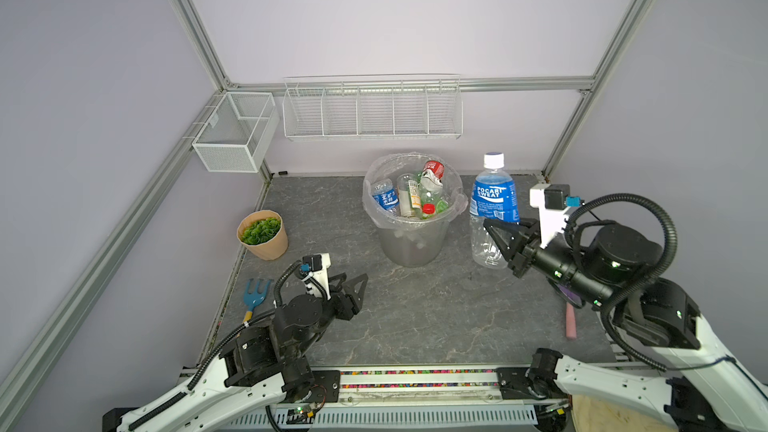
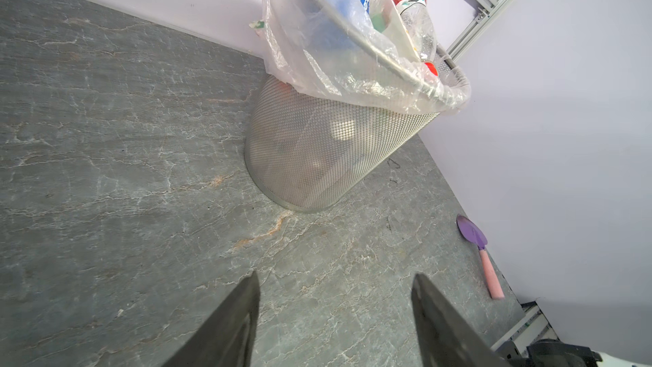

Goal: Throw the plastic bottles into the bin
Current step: 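Raise the Pocari Sweat bottle with the right gripper over the bin, then open the right gripper above the bin to drop the bottle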

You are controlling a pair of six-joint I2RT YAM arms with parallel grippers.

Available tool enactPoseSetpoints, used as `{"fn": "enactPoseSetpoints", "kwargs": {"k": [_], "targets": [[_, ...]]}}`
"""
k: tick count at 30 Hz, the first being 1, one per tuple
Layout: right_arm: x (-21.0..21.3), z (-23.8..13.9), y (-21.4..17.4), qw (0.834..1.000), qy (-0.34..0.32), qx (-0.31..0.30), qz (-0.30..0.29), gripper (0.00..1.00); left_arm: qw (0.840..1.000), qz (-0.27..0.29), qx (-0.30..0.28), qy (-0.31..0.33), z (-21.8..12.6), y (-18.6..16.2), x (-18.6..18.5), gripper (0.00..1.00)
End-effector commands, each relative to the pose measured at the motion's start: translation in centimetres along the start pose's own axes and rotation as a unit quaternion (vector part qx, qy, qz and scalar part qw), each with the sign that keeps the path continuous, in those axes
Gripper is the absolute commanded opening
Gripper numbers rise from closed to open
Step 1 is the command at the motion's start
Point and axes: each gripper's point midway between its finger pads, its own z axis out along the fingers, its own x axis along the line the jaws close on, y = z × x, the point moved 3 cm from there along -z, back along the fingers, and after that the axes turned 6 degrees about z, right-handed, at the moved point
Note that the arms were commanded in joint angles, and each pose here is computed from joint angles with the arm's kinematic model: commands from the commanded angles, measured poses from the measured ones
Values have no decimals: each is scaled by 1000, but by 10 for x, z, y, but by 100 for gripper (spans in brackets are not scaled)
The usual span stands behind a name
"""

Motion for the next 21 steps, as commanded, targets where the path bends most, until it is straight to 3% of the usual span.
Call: {"fn": "enactPoseSetpoints", "kwargs": {"k": [1, 4, 7, 8, 10, 11, 13, 16, 21], "targets": [[11, 28, 25, 999, -11, -14, -50, 19, 1000, 1, -10, 7, -7, 7, 3, 67], [12, 67, 39, 998, -16, 8, -53, 20, 1000, -2, -11, 8, -8, 8, 3, 68], [-9, 110, 36, 998, -33, 53, -20, 22, 1000, -2, -5, 11, -10, 8, 5, 67], [-21, 124, 29, 996, -46, 73, -7, 32, 1000, -2, -4, 14, -11, 8, 6, 67], [-41, 139, 12, 989, -80, 126, 12, 100, 1000, -1, 1, 21, -13, 8, 8, 67], [-45, 140, 3, 983, -92, 157, 15, 89, 1000, 1, 3, 23, -15, 8, 9, 67], [-34, 127, -4, 983, -79, 167, 11, 89, 1000, 3, 7, 23, -19, 7, 12, 67], [-19, 87, 3, 996, -31, 81, 8, 88, 1000, -2, 0, 28, -24, 5, 19, 67], [-34, 36, 4, 997, -67, 49, 5, 88, 999, -10, -19, 32, -26, 5, 25, 67]]}}
